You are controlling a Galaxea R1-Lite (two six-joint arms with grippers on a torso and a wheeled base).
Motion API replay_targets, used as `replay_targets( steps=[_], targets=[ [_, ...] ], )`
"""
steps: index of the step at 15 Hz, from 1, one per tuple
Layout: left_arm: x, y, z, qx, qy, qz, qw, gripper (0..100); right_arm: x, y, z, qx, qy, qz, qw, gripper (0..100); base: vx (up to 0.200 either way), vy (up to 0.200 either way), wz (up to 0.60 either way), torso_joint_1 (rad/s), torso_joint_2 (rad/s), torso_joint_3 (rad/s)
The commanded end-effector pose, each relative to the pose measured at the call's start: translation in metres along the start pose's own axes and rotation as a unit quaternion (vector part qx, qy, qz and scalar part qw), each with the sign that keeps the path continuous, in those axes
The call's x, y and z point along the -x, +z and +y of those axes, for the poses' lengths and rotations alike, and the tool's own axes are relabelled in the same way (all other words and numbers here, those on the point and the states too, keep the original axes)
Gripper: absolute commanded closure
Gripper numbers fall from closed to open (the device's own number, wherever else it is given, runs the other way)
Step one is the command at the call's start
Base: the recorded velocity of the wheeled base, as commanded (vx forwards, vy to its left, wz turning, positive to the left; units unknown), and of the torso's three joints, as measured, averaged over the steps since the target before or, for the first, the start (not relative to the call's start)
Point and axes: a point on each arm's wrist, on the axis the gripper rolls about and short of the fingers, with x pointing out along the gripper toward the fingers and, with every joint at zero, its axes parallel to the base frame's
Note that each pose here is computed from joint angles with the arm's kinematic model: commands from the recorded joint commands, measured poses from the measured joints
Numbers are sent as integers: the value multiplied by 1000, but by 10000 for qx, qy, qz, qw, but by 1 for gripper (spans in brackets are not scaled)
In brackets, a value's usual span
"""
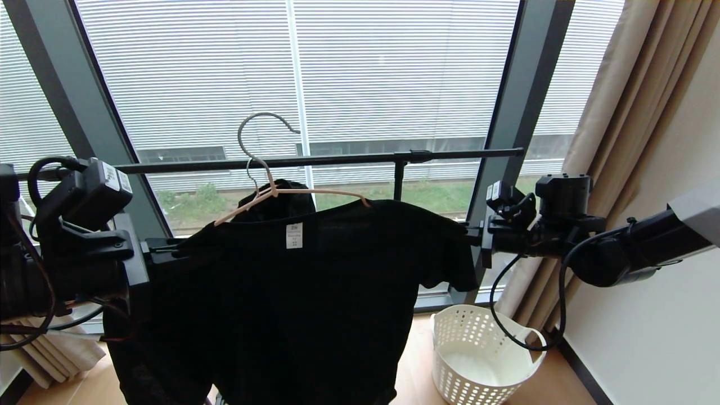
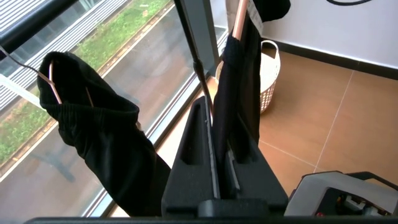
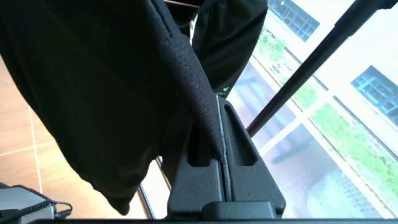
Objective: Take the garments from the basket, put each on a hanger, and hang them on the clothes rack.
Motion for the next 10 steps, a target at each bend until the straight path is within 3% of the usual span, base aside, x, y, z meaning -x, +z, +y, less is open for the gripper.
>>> replay_targets(
  steps=[1,4,5,8,10],
  targets=[
    [-1,0,0,-3,-19,1,10000,100,-2,-2,5,-11,58,30,10000,100,0,0,0,0,0,0],
    [-2,-1,0,9,-18,13,10000,100,-1,-7,9,441,123,87,9989,100,0,0,0,0,0,0],
    [-2,-2,1,32,-26,28,10000,100,-2,-5,12,458,161,79,9988,0,0,0,0,0,0,0],
    [-2,-1,1,37,-10,29,10000,100,-3,6,14,430,121,56,9990,0,0,0,0,0,0,0],
    [-4,0,3,139,0,28,9999,100,-3,16,16,213,-190,145,9995,0,0,0,0,0,0,0]
  ],
)
